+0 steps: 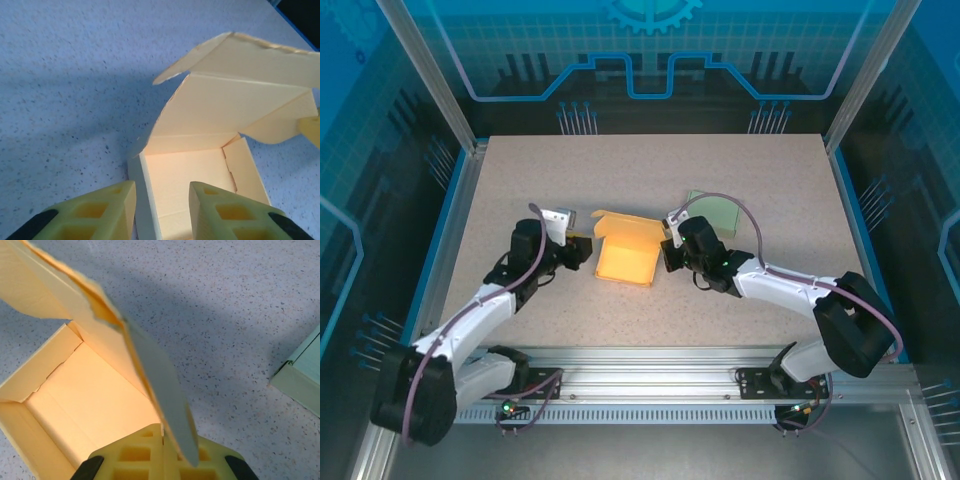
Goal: Fold the paper box
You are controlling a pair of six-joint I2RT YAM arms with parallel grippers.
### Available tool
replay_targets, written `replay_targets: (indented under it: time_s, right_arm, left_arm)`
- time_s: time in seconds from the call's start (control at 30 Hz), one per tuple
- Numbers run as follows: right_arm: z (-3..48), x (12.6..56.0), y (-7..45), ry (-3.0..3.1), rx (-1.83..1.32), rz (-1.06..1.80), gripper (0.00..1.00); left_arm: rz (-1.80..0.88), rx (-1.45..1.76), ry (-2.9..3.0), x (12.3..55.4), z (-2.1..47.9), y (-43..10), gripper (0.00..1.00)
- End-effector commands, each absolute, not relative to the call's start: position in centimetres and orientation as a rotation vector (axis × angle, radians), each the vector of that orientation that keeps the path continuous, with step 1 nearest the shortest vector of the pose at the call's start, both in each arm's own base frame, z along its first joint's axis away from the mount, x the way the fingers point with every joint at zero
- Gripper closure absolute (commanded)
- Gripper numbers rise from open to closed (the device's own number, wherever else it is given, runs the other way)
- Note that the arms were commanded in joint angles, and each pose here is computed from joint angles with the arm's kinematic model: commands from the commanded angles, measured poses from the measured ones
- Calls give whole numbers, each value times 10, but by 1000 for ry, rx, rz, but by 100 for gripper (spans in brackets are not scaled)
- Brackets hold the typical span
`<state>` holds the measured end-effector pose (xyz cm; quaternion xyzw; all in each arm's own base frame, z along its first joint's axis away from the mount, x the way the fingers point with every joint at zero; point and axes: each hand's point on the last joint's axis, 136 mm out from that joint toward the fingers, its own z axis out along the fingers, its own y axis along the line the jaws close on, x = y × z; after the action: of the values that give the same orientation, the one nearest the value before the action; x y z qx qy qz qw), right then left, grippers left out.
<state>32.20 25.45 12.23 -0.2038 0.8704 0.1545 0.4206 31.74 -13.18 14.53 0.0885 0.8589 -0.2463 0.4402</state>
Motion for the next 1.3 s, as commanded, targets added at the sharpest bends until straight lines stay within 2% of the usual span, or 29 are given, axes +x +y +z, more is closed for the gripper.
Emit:
replay_targets:
  time_s: [0.0,0.17,0.3,0.43,0.5,0.87,1.0,1.17,1.27]
  right_arm:
    - [127,325,256,2180,-533,383,100]
    - [128,326,256,2174,-535,389,100]
    - [128,326,258,2170,-537,405,100]
    - [128,327,258,2169,-539,413,100]
    - [127,328,258,2171,-539,413,100]
    - [126,331,259,2169,-542,429,100]
    - [127,333,261,2170,-543,434,100]
    - [127,336,261,2172,-535,427,100]
    - [131,339,263,2156,-524,428,100]
  left_arm:
    - [-753,369,2093,315,158,-153,65]
    - [-790,396,2085,329,162,-162,65]
    - [-720,373,2117,346,152,-156,64]
    - [-656,351,2150,357,143,-150,61]
    - [-621,336,2160,361,140,-146,54]
    - [-513,334,2168,368,138,-135,51]
    - [-588,389,2170,368,140,-147,60]
    - [-631,387,2180,368,141,-153,90]
    - [-634,354,2175,368,144,-153,95]
